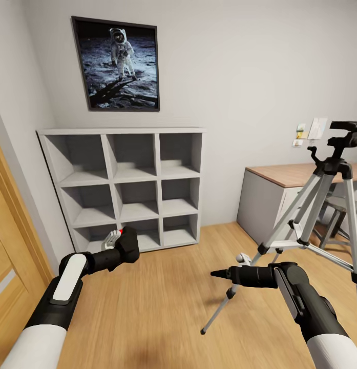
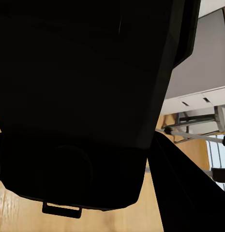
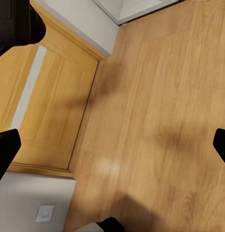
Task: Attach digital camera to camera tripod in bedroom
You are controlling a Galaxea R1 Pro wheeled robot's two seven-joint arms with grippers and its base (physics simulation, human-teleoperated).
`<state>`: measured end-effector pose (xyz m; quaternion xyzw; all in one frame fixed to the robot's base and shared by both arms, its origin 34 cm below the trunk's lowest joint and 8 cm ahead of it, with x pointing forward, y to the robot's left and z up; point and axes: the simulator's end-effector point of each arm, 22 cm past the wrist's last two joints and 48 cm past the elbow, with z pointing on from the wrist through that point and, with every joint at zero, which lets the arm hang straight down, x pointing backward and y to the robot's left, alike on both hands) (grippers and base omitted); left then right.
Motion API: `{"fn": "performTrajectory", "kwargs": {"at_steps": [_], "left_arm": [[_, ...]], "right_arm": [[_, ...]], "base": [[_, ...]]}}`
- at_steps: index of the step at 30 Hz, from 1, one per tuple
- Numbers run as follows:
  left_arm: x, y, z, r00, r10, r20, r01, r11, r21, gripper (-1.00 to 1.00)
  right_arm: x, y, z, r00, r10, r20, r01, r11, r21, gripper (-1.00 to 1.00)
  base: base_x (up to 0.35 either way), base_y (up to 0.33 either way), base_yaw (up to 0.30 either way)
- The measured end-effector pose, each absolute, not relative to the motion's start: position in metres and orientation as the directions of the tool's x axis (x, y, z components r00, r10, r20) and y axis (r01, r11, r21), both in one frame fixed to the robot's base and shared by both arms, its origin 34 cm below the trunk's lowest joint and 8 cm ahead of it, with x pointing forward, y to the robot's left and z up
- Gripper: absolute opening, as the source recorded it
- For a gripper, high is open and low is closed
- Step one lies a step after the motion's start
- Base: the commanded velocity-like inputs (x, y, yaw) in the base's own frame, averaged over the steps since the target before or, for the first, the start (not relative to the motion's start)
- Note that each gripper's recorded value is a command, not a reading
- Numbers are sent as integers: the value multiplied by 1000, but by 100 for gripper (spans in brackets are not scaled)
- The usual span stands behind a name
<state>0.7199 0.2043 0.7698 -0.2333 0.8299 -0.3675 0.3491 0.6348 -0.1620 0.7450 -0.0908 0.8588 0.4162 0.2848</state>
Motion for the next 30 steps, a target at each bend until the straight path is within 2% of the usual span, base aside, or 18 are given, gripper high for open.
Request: {"fn": "performTrajectory", "kwargs": {"at_steps": [30], "left_arm": [[728,205,828,-647,-645,-407,-131,620,-774,-100]], "right_arm": [[642,-162,803,-822,82,-564,-392,637,664,100]], "base": [[0,0,0]]}}
